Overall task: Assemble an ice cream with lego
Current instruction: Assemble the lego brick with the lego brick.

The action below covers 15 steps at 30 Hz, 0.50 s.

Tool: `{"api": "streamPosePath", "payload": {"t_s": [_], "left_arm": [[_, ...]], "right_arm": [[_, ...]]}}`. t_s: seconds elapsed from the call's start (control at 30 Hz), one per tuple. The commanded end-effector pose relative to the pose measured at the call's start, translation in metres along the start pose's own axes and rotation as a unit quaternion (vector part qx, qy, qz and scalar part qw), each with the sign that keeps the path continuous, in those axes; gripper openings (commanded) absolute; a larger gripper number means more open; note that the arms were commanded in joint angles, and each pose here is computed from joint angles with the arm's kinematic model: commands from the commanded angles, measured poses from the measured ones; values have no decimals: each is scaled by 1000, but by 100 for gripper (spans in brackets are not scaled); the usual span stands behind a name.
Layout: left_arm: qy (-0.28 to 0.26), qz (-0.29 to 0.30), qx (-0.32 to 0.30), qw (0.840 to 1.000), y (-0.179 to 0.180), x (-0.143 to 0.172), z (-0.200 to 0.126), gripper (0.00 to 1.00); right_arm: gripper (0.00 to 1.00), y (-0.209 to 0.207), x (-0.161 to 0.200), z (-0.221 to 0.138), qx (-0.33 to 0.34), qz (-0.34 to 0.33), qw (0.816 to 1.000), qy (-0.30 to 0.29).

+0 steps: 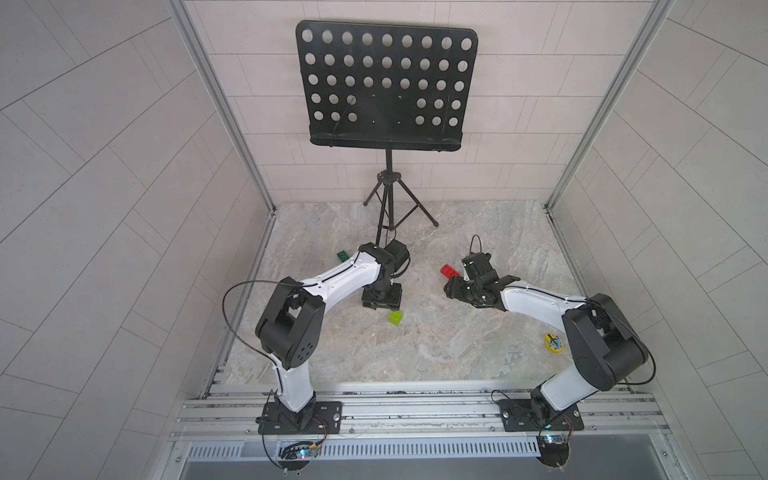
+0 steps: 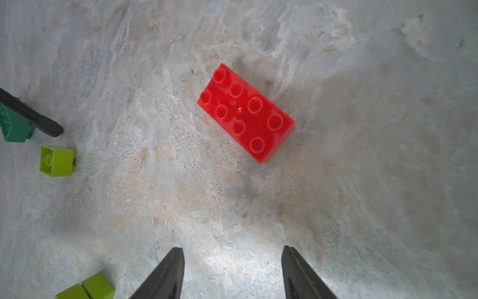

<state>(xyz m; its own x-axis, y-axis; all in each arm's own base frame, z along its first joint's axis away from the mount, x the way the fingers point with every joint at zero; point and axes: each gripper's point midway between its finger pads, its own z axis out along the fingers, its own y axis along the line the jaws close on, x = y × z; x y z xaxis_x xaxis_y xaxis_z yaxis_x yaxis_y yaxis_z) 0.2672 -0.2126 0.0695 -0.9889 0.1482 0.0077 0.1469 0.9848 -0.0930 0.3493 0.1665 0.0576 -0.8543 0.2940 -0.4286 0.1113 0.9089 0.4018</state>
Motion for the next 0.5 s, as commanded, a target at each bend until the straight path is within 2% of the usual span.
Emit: {"api": "streamPosePath", "payload": {"t_s": [0.0,0.17,0.47], "left_arm": [[10,-4,2,1000,-1,2,13,62],[24,-5,-15,1000,6,6,26,62],[19,-9,-19,1000,10,8,25,62]], "right_arm": [[65,1,-4,1,3,-1,1000,0],[65,0,-3,1,4,-1,1000,1],[65,1,-4,0,3,-3,1000,-1]]}}
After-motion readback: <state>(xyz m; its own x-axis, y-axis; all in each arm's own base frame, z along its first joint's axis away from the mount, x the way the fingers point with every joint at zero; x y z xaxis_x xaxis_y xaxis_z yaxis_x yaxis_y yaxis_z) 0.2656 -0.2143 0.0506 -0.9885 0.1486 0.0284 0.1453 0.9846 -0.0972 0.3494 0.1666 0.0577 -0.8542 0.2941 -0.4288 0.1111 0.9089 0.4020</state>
